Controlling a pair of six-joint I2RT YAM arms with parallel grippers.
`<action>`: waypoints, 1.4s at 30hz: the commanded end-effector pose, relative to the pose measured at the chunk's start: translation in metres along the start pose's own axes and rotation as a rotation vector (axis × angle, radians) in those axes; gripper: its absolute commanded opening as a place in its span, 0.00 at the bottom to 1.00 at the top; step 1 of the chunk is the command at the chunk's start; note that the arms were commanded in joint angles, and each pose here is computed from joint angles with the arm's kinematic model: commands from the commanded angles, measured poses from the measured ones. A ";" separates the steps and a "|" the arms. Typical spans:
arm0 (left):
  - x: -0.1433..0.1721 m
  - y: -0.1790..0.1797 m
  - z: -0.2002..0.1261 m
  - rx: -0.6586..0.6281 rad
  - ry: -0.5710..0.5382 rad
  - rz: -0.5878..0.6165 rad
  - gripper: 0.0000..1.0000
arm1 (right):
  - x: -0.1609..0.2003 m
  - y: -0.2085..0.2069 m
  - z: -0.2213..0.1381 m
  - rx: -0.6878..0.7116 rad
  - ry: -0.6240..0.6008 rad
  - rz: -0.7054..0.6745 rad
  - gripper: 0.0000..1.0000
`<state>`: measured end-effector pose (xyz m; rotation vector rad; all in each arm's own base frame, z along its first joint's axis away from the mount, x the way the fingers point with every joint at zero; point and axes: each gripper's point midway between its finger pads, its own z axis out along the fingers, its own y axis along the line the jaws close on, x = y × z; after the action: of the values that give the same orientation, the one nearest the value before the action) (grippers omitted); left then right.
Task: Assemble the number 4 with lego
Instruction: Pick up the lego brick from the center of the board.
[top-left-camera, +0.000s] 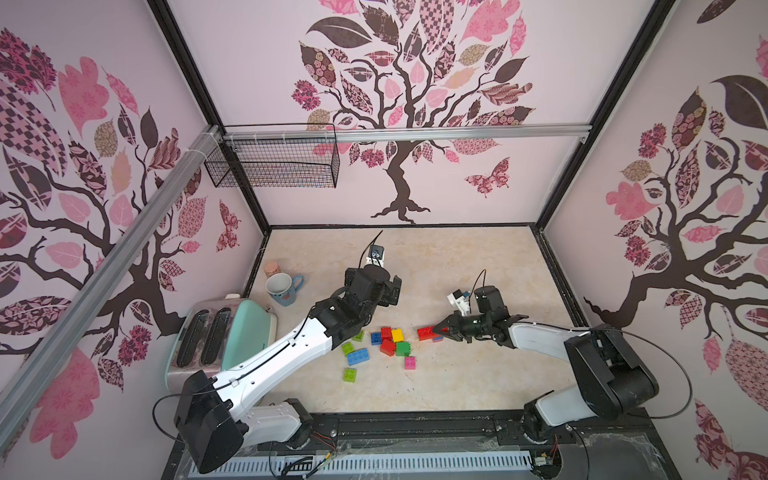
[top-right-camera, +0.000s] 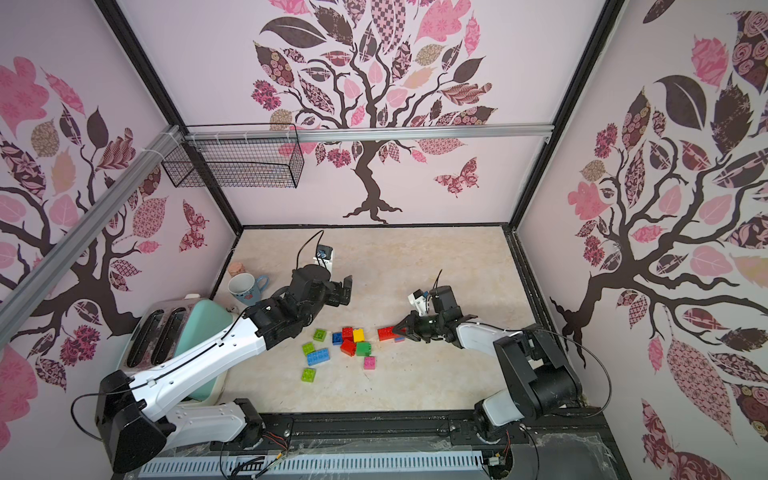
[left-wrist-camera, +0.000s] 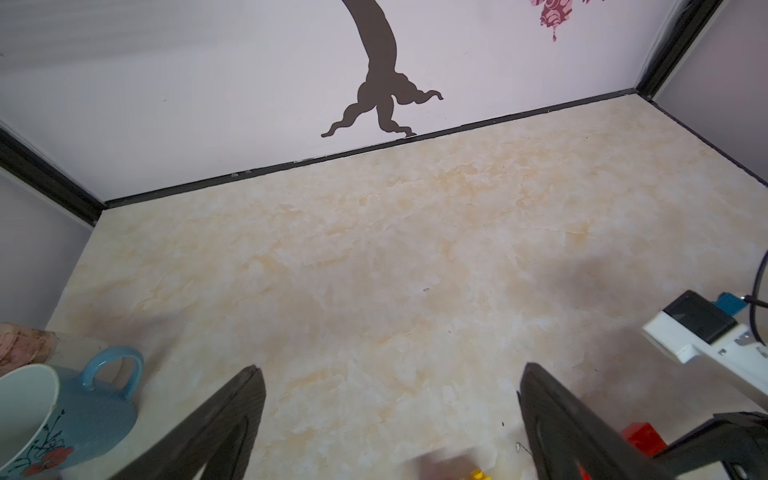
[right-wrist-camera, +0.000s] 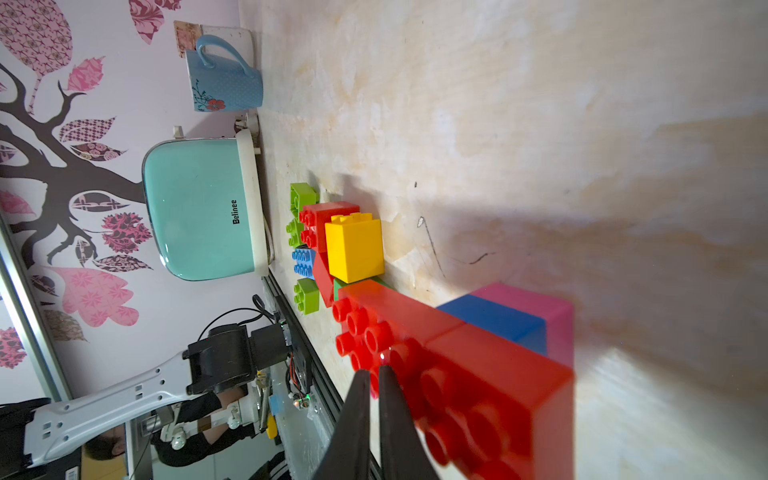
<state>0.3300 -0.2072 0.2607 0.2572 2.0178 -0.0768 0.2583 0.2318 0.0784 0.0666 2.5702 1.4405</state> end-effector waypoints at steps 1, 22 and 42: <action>-0.014 0.015 -0.009 -0.057 -0.048 -0.054 0.98 | -0.009 -0.003 -0.009 0.060 -0.046 0.003 0.20; 0.077 0.077 0.002 -0.307 0.306 -0.193 0.98 | -0.015 0.081 -0.013 0.111 -0.237 -0.603 0.66; 0.137 0.119 -0.007 -0.411 0.441 -0.390 0.98 | 0.005 0.084 0.091 0.284 0.161 -1.131 0.73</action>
<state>0.2996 -0.0743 0.1539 -0.3940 2.4308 0.1673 0.2687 0.3523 0.1116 -1.0299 2.2423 0.7153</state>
